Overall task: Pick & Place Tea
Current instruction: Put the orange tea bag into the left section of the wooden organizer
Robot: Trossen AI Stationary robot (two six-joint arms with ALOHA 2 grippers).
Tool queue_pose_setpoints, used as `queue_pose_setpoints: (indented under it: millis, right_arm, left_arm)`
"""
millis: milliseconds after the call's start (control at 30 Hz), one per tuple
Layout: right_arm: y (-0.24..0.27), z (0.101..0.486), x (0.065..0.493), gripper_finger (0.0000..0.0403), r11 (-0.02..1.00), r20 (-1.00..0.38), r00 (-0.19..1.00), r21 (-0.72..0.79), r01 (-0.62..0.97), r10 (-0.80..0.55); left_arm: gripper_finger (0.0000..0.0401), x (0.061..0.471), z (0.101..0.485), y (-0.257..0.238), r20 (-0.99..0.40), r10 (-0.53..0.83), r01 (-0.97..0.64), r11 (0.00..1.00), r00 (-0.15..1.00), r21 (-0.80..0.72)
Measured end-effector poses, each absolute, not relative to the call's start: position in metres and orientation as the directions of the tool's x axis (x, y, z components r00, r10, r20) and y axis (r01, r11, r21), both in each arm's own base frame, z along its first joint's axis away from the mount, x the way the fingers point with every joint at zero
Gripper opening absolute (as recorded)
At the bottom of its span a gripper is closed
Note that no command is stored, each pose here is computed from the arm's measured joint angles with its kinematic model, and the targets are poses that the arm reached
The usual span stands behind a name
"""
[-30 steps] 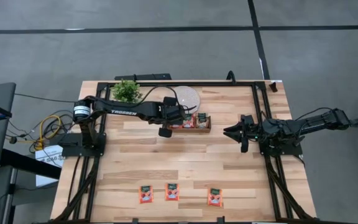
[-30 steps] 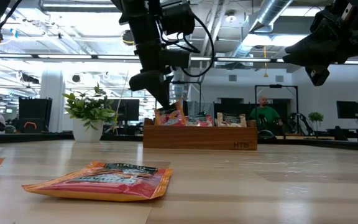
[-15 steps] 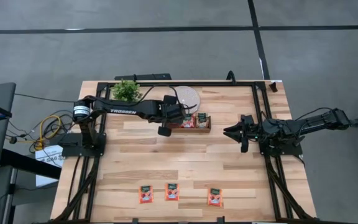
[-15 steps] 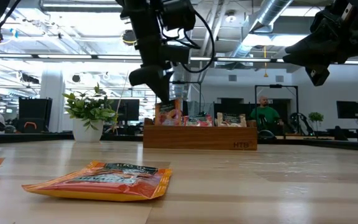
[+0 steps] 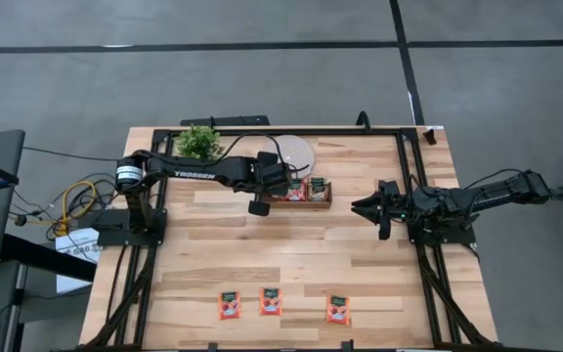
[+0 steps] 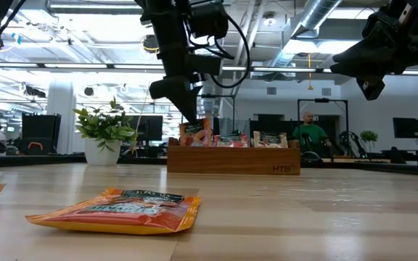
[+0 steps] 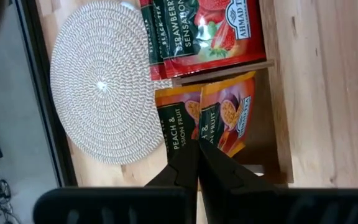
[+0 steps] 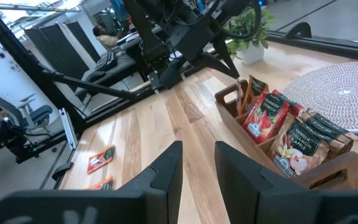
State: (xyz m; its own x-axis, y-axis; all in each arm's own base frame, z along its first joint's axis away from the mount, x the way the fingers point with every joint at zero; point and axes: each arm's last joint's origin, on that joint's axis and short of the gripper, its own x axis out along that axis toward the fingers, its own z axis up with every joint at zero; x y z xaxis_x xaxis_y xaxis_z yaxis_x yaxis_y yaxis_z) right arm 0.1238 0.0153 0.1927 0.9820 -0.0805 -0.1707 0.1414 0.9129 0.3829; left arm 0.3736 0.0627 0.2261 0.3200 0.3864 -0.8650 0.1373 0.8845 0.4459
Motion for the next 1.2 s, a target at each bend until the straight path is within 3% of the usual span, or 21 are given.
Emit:
queue_pose_setpoints:
  millis: [667, 1200]
  right_arm:
    - [0.0153, 0.1927, 0.1238, 0.0086, 0.913, -0.171, 0.982, 0.383, 0.141, -0.080]
    - [0.0153, 0.1926, 0.1238, 0.0086, 0.913, -0.171, 0.982, 0.383, 0.141, -0.081]
  left_arm:
    - [0.0003, 0.3726, 0.2262, 0.0704, -0.866, 0.386, 0.093, 0.896, 0.318, 0.434]
    - [0.0068, 0.3732, 0.2310, 0.0725, -0.850, 0.427, 0.102, 0.874, 0.308, 0.476]
